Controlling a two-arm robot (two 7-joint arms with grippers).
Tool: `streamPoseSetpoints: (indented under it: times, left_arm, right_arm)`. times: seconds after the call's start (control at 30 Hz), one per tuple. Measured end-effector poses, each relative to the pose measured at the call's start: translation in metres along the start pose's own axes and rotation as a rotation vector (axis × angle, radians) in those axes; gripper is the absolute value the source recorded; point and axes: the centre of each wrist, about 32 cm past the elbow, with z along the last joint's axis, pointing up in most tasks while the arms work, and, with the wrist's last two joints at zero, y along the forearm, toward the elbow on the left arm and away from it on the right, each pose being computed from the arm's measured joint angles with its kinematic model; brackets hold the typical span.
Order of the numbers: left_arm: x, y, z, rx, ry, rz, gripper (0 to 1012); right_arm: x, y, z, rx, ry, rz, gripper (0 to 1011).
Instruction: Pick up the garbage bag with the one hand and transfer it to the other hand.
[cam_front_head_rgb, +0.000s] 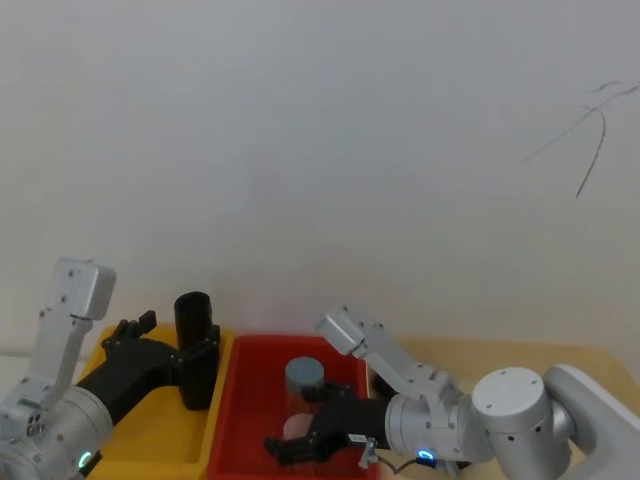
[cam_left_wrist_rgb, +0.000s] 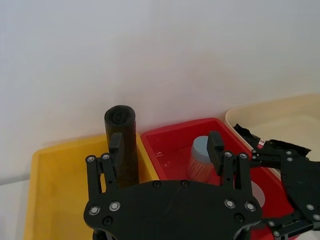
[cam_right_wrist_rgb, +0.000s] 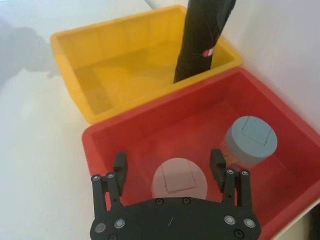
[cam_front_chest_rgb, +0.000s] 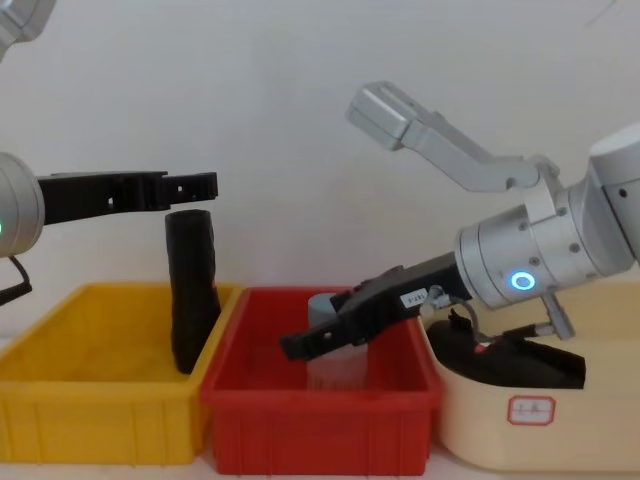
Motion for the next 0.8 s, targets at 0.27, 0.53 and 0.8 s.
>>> streamPoseSetpoints:
  times: [0.27,0.53,0.8]
  left_arm:
    - [0.0,0.0,0.0,0.0,0.0,0.0,1001]
    - [0.0,0.0,0.0,0.0,0.0,0.0,1002]
    - [0.0,0.0,0.0,0.0,0.0,0.0,1002]
  right_arm:
    - [0.008,0.0,-0.007,-0.009,0.008,-0.011,1004]
    - [0.014,0.0,-0.012,-0.018,0.01,-0.018,1004]
    - [0.016,0.0,-0.015,-0.023,0.007,-0.011,1005]
